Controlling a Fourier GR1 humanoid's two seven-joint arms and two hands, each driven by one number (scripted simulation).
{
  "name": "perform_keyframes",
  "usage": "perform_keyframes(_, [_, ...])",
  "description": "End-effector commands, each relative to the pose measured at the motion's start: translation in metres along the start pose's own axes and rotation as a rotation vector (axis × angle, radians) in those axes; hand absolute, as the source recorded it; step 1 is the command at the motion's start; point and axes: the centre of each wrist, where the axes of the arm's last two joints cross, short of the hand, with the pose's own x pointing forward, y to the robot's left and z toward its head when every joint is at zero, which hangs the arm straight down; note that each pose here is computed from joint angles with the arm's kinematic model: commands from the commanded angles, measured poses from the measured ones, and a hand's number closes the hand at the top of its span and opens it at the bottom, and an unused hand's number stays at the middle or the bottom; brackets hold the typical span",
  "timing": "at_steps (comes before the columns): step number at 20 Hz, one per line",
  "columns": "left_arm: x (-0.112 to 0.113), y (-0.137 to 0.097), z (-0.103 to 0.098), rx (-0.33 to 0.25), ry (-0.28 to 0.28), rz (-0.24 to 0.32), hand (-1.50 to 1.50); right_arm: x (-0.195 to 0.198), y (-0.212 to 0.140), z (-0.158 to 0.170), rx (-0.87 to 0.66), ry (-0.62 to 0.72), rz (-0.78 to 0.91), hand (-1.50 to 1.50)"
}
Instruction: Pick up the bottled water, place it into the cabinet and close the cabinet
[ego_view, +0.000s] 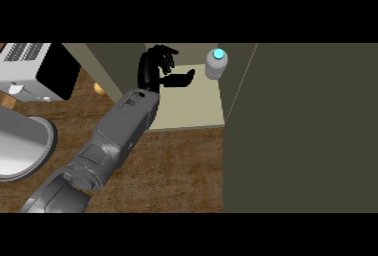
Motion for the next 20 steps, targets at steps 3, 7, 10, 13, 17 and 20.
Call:
perform_keyframes(3, [-0.017, 0.014, -0.001, 0.054, -0.024, -0.097, -1.5, 0.004, -0.01, -0.002, -0.016, -0.014, -0.006, -1.5])
perform_keyframes(7, [-0.028, 0.032, -0.005, 0.057, 0.02, -0.116, -1.5, 0.003, -0.007, -0.004, -0.001, -0.004, 0.007, -1.5])
perform_keyframes(10, [-0.026, 0.024, -0.002, 0.069, 0.028, -0.104, -1.5, 0.009, 0.005, -0.003, 0.0, 0.004, 0.003, -1.5])
perform_keyframes(13, [-0.03, 0.031, -0.004, 0.08, 0.055, -0.094, -1.5, -0.001, 0.002, -0.009, 0.003, 0.009, 0.002, -1.5])
perform_keyframes(17, [-0.032, 0.04, -0.007, 0.068, 0.017, -0.046, -1.5, 0.002, 0.002, 0.003, 0.02, 0.013, 0.015, -1.5])
perform_keyframes(20, [-0.027, 0.038, -0.009, 0.028, -0.043, 0.077, -1.5, -0.001, 0.0, 0.01, -0.005, -0.009, 0.003, -1.5])
